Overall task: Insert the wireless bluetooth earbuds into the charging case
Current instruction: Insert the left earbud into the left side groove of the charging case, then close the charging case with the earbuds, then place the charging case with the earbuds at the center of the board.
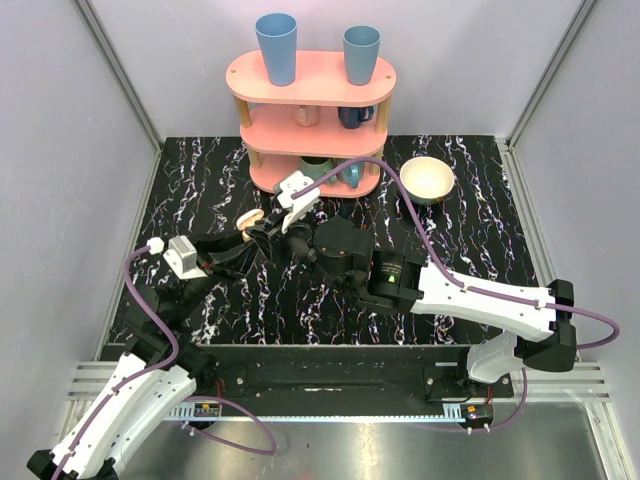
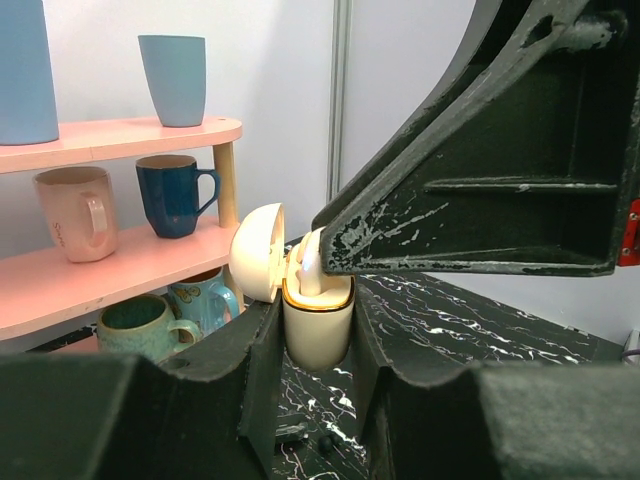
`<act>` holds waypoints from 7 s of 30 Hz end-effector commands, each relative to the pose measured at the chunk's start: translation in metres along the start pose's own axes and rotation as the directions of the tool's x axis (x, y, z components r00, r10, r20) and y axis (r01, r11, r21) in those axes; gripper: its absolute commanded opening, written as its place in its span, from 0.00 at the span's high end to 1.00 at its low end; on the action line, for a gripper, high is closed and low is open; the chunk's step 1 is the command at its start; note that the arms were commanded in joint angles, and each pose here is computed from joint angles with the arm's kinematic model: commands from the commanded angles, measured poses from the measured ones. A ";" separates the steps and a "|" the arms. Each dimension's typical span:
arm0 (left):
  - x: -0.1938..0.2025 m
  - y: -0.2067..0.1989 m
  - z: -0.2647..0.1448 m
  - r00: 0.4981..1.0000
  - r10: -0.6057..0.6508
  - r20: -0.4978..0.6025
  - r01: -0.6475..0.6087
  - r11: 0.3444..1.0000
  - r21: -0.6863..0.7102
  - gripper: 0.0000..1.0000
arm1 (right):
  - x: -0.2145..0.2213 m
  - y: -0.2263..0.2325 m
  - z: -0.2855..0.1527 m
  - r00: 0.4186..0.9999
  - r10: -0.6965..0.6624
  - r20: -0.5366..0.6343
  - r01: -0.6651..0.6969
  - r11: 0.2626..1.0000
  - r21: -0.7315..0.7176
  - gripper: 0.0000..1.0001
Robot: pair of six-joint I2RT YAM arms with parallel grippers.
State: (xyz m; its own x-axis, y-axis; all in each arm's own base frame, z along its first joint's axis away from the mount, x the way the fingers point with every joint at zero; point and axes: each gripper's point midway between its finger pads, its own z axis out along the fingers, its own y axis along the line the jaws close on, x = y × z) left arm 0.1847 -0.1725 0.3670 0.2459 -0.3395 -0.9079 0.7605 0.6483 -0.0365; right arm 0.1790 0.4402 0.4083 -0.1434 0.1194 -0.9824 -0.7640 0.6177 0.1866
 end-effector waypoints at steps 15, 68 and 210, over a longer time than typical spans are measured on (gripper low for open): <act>-0.022 0.003 -0.002 0.997 0.013 0.075 -0.010 0.999 -0.030 1.00 | 0.006 0.007 -0.001 0.995 -0.093 -0.021 0.092 0.995 -0.042 0.78; -0.007 -0.015 -0.003 0.999 0.003 -0.035 -0.001 0.998 0.070 1.00 | -0.052 -0.131 -0.037 0.979 0.176 0.106 -0.202 0.921 0.332 0.07; 0.292 0.029 -0.058 0.450 -0.701 -0.554 0.287 0.700 -0.653 0.01 | 0.128 -0.293 -0.061 0.912 0.228 -0.341 0.067 0.737 0.673 0.02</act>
State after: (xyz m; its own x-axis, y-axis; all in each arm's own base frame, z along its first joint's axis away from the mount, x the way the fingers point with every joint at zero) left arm 0.2293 -0.2341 0.0540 -0.8160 -0.2808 -0.5052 0.1824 0.7044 -0.6860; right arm 0.3347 0.2264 0.2419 -0.5138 0.1107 -0.8508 -0.1043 0.9762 0.1900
